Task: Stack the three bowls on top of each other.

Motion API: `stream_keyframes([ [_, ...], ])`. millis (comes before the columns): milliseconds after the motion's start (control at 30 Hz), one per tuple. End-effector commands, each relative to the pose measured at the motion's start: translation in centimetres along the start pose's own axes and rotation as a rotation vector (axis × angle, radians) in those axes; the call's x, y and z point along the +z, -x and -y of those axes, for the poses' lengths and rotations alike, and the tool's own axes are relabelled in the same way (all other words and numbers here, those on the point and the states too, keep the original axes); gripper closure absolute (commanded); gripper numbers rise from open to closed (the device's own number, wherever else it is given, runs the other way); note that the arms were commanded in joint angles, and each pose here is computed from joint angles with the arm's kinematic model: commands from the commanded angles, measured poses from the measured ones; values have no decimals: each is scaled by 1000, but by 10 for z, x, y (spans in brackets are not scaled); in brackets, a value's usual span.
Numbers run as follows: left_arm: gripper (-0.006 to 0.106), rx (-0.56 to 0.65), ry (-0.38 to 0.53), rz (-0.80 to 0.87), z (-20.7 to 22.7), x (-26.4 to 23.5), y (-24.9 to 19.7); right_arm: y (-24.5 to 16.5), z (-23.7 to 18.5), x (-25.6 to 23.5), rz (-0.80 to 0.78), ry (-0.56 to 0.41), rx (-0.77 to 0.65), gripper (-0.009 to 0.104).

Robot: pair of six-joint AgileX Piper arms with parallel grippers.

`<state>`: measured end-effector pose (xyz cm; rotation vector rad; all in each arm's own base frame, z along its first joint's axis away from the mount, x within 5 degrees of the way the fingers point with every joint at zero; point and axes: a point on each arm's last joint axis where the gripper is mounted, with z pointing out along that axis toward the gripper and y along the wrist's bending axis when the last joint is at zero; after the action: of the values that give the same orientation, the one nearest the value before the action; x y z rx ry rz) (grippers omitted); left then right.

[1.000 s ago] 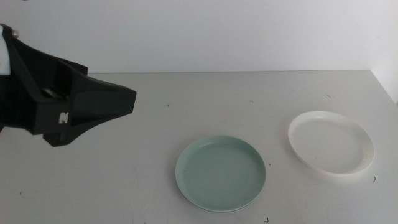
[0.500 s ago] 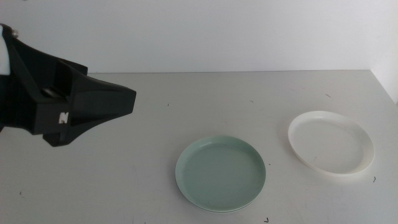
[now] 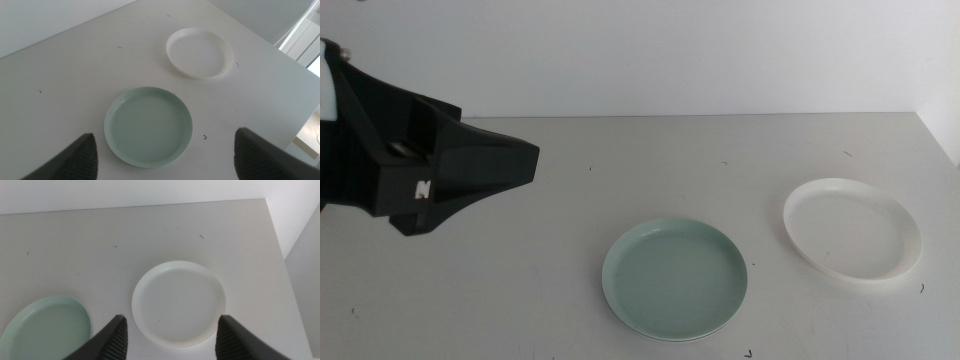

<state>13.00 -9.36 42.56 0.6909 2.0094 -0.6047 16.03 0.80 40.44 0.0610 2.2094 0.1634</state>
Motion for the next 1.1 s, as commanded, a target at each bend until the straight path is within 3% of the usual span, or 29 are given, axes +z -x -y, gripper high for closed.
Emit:
stream_keyframes([
  [0, -1, -13, -7, 89, 3, -7, 12, 24, -1, -5, 49, -11, 0, 50],
  [167, -1, -13, -7, 89, 3, -7, 12, 46, -1, 11, -24, -13, 12, 50],
  [400, -1, -13, -6, 89, 3, -7, 12, 76, 2, 33, 61, -52, -17, 50],
  [600, -1, -12, -6, 89, 3, -7, 12, 99, 7, 60, 32, -81, -25, 50],
  [1067, -1, -12, -6, 89, 3, -7, 12, 97, 48, 131, -133, -151, 76, 50],
])
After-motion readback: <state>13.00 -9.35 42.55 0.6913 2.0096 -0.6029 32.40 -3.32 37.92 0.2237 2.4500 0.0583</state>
